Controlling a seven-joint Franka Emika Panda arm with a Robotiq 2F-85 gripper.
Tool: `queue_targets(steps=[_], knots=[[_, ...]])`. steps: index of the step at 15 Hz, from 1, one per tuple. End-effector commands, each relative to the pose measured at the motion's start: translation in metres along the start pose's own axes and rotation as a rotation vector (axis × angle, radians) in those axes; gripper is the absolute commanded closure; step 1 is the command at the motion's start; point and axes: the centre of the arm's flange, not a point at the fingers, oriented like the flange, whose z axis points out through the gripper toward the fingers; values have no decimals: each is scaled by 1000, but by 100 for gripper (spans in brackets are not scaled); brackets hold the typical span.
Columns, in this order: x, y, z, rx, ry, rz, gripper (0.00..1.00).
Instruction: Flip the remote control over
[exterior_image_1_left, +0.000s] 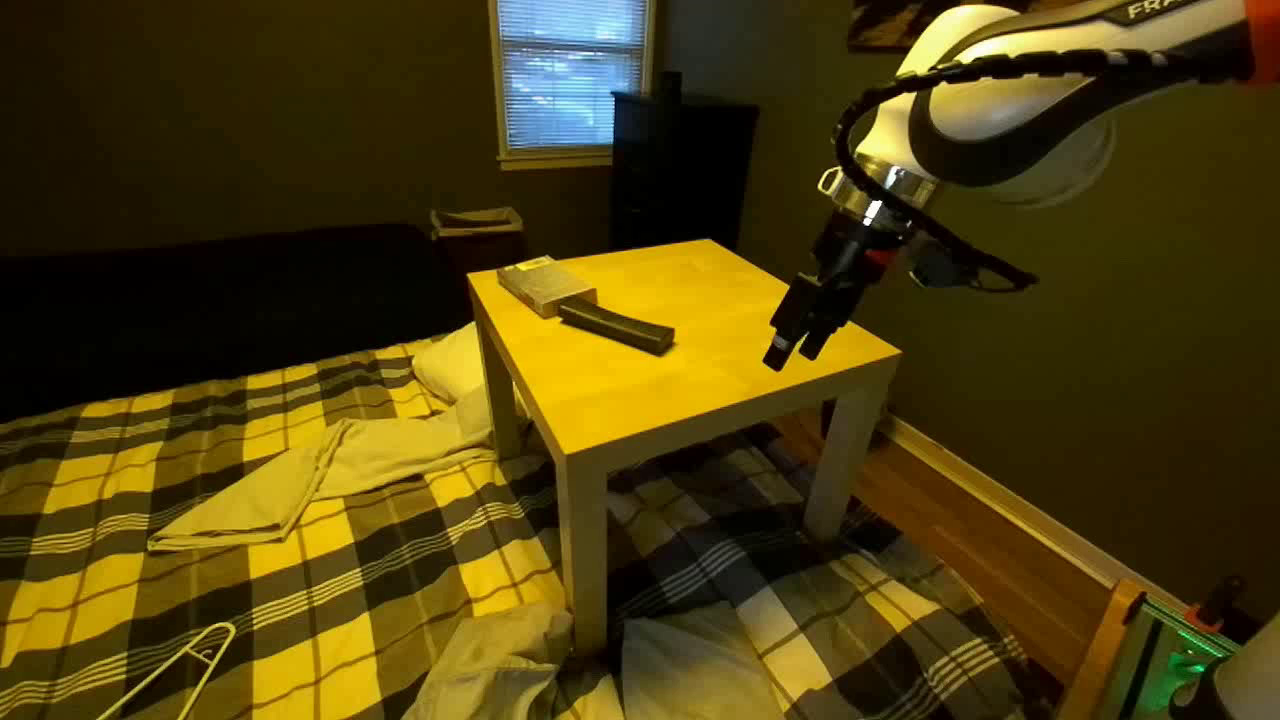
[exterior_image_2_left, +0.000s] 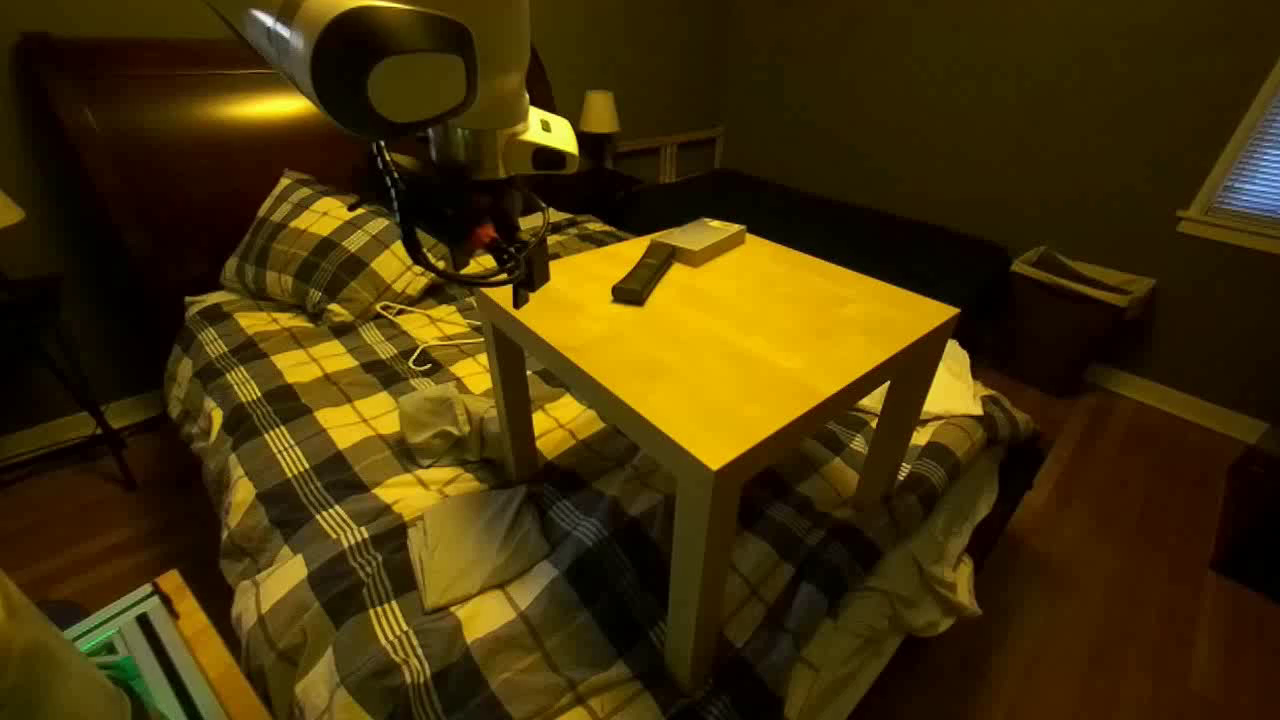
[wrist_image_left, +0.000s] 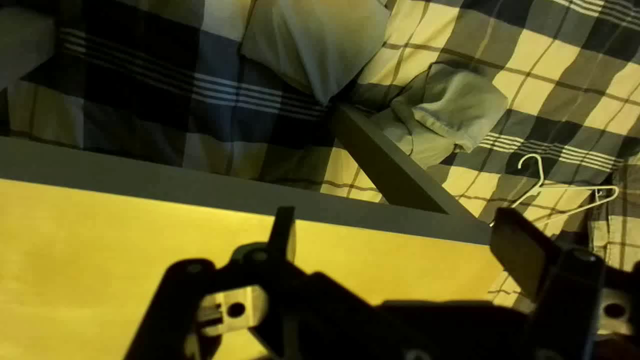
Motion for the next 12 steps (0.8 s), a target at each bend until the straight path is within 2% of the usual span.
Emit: queue_targets(steps=[1, 6, 7, 12], knots=[[0, 0, 0, 0, 0, 0, 0], [0, 0, 0, 0, 0, 0, 0], [8, 2, 10, 3, 11, 6, 0], [47, 6, 68, 5, -67, 82, 0]])
